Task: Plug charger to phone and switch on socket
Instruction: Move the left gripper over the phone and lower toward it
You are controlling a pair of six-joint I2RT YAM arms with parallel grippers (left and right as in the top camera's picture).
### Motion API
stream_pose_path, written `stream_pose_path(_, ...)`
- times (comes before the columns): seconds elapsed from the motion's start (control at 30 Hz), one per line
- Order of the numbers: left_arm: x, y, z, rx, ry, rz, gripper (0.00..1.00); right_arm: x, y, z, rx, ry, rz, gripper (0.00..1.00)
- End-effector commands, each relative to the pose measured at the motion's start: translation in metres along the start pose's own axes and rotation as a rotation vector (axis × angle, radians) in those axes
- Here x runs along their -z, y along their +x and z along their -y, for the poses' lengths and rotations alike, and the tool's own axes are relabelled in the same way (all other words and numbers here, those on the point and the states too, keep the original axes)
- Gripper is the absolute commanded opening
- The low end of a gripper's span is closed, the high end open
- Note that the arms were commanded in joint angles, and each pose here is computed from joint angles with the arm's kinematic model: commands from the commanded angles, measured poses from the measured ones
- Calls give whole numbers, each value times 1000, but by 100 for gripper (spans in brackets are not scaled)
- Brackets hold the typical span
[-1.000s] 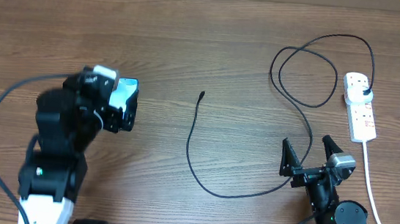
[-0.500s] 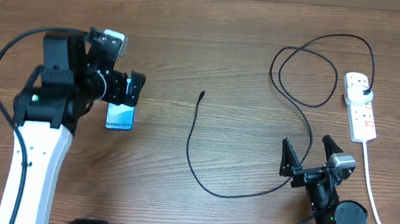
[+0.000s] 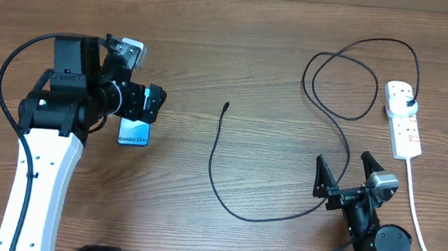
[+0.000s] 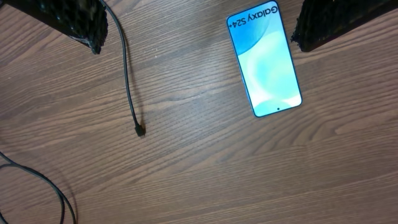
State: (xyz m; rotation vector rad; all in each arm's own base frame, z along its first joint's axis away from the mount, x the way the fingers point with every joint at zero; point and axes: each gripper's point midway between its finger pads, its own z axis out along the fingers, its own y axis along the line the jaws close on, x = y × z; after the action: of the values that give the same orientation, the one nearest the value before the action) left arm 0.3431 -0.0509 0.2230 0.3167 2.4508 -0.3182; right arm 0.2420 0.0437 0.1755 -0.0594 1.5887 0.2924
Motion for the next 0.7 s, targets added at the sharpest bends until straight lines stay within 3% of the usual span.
stream_pose_path(0.0,3,-9,2,7,15,21,99,0,2,-2,-2,-9,1,100)
stream_pose_path(0.33,1,-14,-16,81,-67,10,100,0,2,-2,-2,-9,1,100)
stream_pose_path(0.67,-25,-8,-52,213,-149,-174,100,0,2,-2,-2,-9,1,100)
